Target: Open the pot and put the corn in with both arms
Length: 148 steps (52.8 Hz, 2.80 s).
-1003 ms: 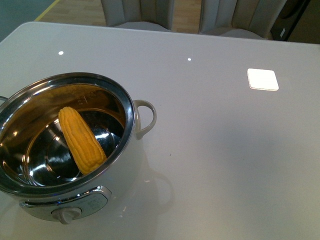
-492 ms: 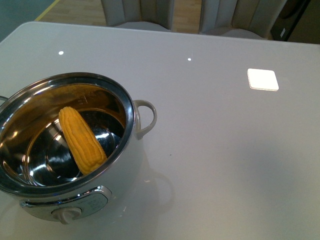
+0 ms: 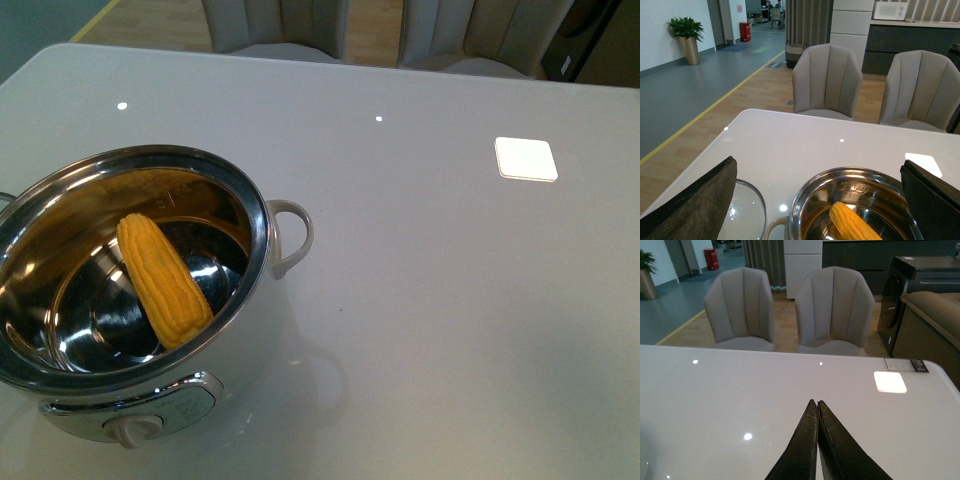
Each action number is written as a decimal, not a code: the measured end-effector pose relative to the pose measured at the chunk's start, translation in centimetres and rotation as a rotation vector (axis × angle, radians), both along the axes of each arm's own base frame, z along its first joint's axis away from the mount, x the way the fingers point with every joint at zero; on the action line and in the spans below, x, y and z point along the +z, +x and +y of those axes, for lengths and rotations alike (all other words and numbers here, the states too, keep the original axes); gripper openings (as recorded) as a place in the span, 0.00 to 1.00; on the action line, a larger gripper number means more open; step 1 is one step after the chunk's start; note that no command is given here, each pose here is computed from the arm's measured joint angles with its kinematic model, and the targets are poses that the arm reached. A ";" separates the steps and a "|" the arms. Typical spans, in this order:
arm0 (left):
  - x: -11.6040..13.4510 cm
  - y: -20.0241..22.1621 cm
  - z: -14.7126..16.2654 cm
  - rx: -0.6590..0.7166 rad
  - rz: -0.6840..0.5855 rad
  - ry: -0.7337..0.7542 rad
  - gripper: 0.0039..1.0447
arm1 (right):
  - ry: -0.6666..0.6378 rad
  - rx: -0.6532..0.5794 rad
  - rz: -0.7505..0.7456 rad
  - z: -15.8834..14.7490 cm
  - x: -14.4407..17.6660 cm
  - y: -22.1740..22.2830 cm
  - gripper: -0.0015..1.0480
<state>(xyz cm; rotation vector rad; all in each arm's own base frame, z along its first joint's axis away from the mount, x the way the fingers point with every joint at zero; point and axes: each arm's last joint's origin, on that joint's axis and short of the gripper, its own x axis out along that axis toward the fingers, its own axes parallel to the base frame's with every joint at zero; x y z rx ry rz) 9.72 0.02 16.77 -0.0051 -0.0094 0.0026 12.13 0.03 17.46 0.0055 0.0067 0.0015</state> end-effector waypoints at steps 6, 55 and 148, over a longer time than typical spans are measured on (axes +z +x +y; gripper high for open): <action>0.0 0.0 0.0 0.000 0.000 0.000 0.94 | 0.000 0.002 -0.026 0.0 -0.2 -0.3 0.02; 0.0 0.0 0.0 0.000 0.000 0.000 0.94 | 0.000 0.000 -0.020 0.0 -0.5 -2.4 0.02; 0.0 0.0 0.0 0.000 0.000 0.000 0.94 | -0.001 0.000 -0.021 0.0 -0.5 -2.4 0.92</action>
